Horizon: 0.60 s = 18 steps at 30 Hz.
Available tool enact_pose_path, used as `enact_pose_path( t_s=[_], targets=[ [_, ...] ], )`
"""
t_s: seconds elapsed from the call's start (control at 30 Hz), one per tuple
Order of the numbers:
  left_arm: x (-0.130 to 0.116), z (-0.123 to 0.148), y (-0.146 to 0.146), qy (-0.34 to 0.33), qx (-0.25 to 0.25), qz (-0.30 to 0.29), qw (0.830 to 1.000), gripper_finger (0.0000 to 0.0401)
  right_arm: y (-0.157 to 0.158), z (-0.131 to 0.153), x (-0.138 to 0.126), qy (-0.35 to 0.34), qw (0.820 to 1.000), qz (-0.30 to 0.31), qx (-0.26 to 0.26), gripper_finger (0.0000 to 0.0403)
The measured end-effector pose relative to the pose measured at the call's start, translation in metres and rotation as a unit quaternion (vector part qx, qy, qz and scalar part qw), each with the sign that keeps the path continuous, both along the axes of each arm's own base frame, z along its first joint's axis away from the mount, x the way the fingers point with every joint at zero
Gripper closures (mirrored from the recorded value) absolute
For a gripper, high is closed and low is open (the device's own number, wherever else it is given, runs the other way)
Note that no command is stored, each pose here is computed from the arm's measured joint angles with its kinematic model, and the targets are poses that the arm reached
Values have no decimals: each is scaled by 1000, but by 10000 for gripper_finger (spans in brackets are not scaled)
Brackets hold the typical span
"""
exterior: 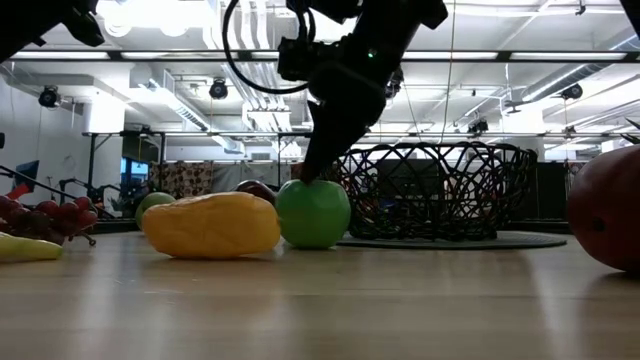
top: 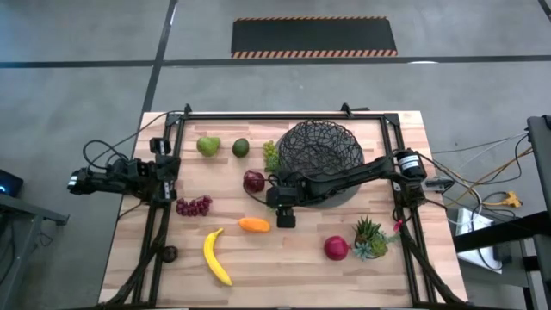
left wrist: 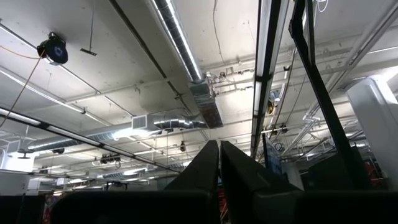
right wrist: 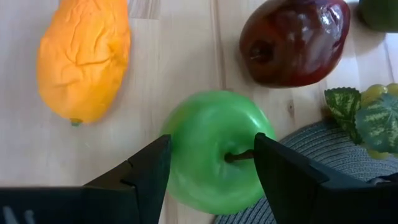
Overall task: Build produce basket
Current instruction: Put the green apple into the wire basket
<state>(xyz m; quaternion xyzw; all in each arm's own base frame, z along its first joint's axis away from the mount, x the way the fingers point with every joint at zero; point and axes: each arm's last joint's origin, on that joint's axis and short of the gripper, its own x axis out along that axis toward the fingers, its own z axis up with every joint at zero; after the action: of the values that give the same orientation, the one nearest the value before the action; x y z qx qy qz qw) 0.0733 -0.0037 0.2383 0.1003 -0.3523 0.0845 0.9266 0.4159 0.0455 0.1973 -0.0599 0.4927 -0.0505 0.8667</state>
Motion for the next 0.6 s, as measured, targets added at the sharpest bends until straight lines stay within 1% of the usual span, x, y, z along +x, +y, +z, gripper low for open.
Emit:
enact_pose_path(
  t_s=[0.13, 0.23, 0.33, 0.57, 0.6],
  targets=[
    [0, 0, 0, 0, 0, 0, 1000, 401, 0, 0, 0, 3, 1000, -3, 1, 195],
    [0, 0, 0, 0, 0, 0, 1000, 401, -2, -1, -2, 14, 1000, -5, 0, 219],
    [0, 0, 0, 0, 0, 0, 1000, 401, -5, -1, -3, 20, 1000, -8, -1, 259],
    [0, 0, 0, 0, -1, -1, 1000, 401, -7, 1, -2, 17, 1000, -8, -2, 374],
    [0, 0, 0, 0, -1, -1, 1000, 401, -7, 1, -2, 17, 1000, -7, -3, 384]
  ],
)
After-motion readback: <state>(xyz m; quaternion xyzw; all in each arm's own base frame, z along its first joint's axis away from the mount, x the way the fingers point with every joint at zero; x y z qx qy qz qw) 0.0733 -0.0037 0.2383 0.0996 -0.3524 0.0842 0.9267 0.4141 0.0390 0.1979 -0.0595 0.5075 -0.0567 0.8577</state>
